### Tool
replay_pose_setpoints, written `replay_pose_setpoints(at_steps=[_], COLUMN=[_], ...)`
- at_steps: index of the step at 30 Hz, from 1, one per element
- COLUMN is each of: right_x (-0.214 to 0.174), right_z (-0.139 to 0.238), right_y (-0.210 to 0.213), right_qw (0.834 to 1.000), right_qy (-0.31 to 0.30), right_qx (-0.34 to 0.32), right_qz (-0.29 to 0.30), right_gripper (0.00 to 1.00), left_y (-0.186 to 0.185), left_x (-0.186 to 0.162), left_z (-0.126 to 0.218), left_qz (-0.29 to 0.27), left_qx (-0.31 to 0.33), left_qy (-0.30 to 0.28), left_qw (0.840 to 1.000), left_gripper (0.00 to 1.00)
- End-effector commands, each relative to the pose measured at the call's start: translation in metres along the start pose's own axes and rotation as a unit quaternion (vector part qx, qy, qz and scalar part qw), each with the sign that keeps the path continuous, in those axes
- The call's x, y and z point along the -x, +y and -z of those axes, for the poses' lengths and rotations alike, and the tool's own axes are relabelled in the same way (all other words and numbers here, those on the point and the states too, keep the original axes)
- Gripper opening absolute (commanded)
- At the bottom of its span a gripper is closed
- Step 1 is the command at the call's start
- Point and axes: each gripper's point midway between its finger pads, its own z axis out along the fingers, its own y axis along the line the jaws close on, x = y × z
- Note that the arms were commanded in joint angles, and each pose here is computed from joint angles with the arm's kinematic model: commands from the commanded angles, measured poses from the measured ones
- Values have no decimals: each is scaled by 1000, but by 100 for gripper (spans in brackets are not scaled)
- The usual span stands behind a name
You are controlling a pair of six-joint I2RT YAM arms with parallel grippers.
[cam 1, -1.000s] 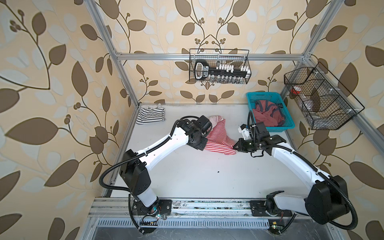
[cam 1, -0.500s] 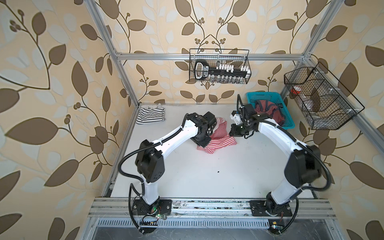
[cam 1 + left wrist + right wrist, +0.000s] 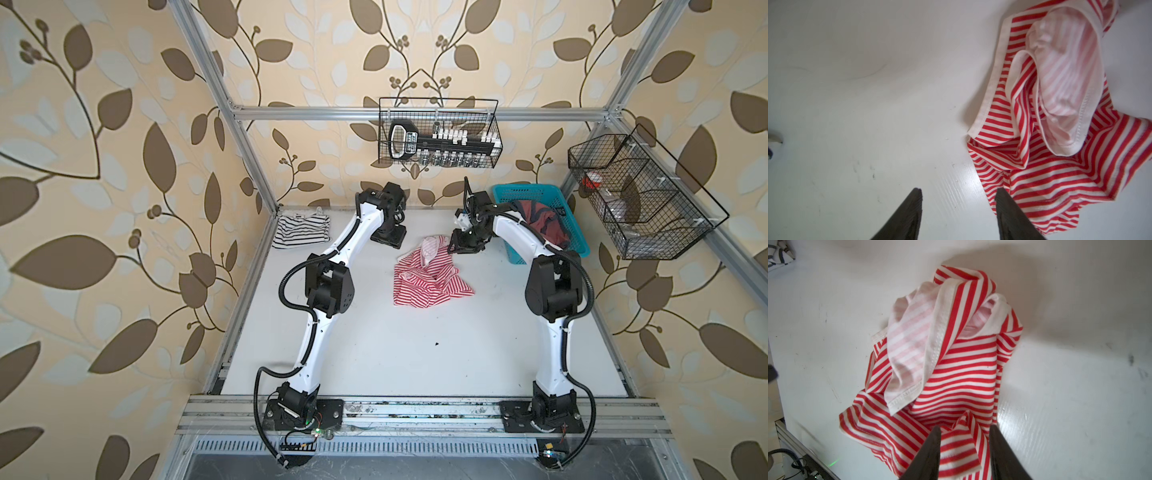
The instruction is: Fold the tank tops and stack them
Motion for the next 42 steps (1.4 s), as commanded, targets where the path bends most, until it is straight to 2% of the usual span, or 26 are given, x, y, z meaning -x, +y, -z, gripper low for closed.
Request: replay_pose_setpoints(at_steps=[1, 4, 6, 10, 14, 20, 27, 31, 35, 37, 39, 42], right_x=[-16, -54, -77, -99, -99, -96, -96, -100, -101, -99, -96, -91], right_z=[36, 35, 27, 3, -18, -32, -46, -53, -58, -55, -45, -26], right_y=[14, 22, 28, 30, 31, 34, 32, 27, 25, 27, 27, 27], right_qw=[999, 999, 1000, 1000, 999, 999, 998, 998, 998, 998, 998, 999], right_qy=[-45, -39, -23, 1, 10, 13, 24, 33, 36, 32, 23, 6], right_qx=[8, 17, 19, 21, 29, 39, 40, 33, 34, 35, 34, 33], right_qz=[-1, 0, 4, -5, -18, -26, -32, -36, -39, -37, -36, -32], right_gripper=[39, 34, 31, 32, 35, 40, 41, 35, 20, 10, 3, 0], left_y=[-39, -64, -82, -109, -130, -138, -150, -156, -158, -155, -150, -140], left_x=[-12, -43, -60, -81, -81, -72, -71, -72, -74, -77, -78, -78], left_z=[61, 55, 50, 23, -3, -24, -40, -47, -56, -61, -65, -63], left_qz=[39, 66, 78, 108, 148, 174, 179, 177, 176, 171, 165, 161], left_qx=[-76, -125, -148, -173, -208, -218, -228, -227, -223, -213, -199, -187], left_qy=[-49, -45, -35, 6, 24, 34, 56, 65, 76, 82, 87, 87], left_qw=[995, 989, 985, 979, 966, 960, 955, 955, 956, 958, 962, 965], left_gripper=[49, 33, 29, 31, 37, 46, 46, 47, 46, 39, 27, 9])
